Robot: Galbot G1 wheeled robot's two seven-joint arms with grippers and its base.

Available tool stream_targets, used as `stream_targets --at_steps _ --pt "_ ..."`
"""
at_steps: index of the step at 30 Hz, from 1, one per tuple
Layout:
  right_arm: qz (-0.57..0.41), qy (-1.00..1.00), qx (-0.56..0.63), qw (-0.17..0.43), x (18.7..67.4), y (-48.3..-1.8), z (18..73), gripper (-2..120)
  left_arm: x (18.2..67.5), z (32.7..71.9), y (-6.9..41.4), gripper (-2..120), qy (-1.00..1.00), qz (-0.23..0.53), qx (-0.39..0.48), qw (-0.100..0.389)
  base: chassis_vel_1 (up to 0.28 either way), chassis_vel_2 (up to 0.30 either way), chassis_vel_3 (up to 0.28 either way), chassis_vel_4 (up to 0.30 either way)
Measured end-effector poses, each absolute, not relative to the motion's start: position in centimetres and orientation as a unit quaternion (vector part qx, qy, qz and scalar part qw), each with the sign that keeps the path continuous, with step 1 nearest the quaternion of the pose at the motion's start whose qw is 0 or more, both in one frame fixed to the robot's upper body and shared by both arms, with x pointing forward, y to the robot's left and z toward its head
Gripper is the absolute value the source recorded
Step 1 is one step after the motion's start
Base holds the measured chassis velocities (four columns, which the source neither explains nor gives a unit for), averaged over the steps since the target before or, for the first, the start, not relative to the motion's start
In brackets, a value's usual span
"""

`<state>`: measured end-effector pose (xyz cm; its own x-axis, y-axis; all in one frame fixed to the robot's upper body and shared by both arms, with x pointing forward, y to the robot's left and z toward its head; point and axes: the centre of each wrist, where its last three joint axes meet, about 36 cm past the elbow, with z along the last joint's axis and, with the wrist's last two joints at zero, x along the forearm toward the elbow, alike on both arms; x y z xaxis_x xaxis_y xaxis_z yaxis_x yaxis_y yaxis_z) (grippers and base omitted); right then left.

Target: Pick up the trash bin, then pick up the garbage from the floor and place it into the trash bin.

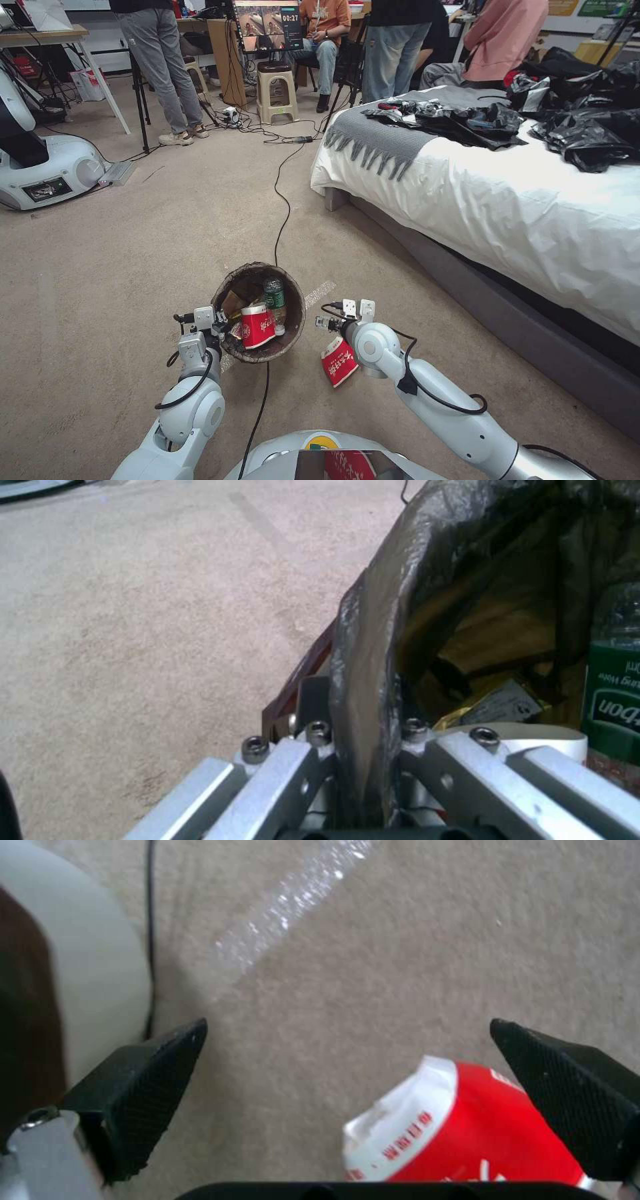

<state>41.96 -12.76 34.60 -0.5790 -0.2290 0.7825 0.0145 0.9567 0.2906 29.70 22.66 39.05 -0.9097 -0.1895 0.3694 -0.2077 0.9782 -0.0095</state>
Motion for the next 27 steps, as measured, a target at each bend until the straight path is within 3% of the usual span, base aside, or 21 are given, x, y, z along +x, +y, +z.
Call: stream_targets --at_steps 27 --pt "-0.109 -0.862 0.031 0.494 41.2 -12.9 32.9 100 29.9 39.0 22.6 0 -0.977 0.025 0.1 0.185 0.0 0.0 0.0 0.0"
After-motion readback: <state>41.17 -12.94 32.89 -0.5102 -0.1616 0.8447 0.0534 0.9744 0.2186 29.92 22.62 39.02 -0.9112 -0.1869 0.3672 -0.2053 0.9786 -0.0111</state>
